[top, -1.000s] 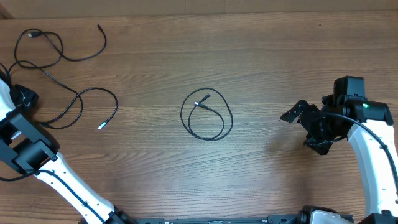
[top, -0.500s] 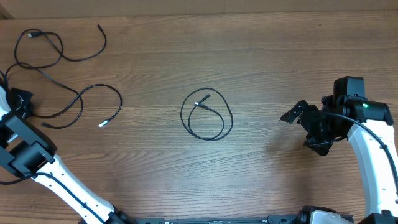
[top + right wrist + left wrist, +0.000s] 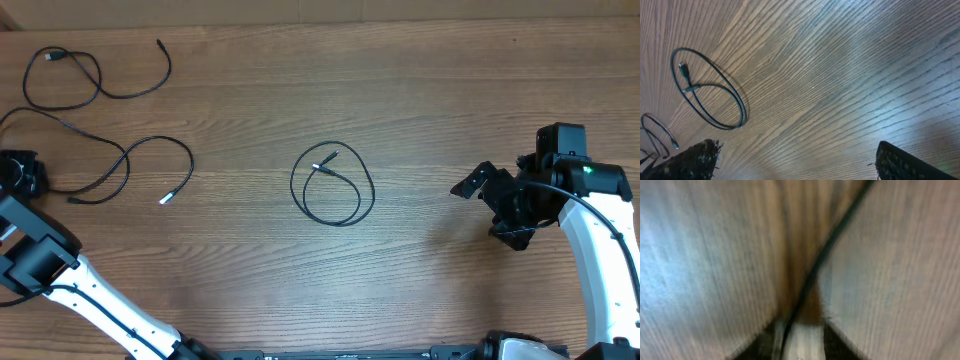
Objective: Untangle cables
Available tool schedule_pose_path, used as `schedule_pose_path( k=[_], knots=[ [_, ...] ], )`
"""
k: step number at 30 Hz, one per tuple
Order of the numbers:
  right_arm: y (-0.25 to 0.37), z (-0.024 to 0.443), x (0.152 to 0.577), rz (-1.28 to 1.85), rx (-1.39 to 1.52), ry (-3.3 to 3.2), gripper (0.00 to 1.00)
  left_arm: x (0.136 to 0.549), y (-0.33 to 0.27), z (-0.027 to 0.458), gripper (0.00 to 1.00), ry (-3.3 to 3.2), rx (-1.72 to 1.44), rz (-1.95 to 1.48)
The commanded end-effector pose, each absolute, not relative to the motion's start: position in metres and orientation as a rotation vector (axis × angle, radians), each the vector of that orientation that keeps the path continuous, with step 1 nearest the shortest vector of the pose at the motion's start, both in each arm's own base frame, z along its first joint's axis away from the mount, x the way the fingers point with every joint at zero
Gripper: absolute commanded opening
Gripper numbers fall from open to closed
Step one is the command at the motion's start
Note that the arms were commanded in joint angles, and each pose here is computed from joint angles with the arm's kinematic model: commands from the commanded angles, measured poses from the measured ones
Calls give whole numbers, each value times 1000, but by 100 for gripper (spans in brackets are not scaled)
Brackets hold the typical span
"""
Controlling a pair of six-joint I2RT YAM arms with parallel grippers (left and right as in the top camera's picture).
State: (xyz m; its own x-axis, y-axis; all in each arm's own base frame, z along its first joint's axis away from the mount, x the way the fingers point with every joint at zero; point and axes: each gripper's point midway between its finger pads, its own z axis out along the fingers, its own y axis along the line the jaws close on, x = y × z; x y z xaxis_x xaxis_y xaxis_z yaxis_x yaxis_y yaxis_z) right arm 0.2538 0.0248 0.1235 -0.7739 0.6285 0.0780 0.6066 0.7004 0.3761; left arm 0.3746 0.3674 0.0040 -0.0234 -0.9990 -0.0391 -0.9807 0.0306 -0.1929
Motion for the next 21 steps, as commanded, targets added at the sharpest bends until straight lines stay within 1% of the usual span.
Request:
schedule_pose_path(
  k=[1, 3, 4, 5, 7, 9, 13, 15, 18, 19, 21],
  knots=[
    [23, 120, 251, 578, 1052, 2852, 100, 366, 364, -15, 49, 2215, -2067, -145],
    [23, 120, 251, 578, 1052, 2851, 100, 360, 372, -5, 59, 2215, -2072, -66],
    [23, 120, 251, 578, 1052, 2851, 100, 358, 376, 1, 67, 2214, -2070, -22],
    [23, 120, 251, 578, 1051, 2851, 100, 354, 382, 11, 73, 2210, -2070, 38],
    [22, 120, 252, 578, 1050, 2848, 100, 352, 387, 26, 81, 2207, -2056, 94],
    [22, 120, 253, 579, 1046, 2843, 100, 355, 386, 43, 84, 2212, -2034, 94],
    [22, 120, 255, 580, 1042, 2837, 100, 374, 377, 76, 85, 2200, -1973, 8],
    [22, 120, 254, 579, 1044, 2841, 100, 405, 354, 101, 86, 2252, -1807, -178],
    [22, 120, 253, 579, 1045, 2842, 100, 447, 314, 126, 89, 2341, -1489, -444],
    [22, 120, 253, 579, 1045, 2841, 100, 457, 300, 131, 91, 2367, -1396, -510],
    [22, 119, 254, 580, 1043, 2839, 100, 470, 275, 134, 92, 2412, -1308, -573]
  ],
)
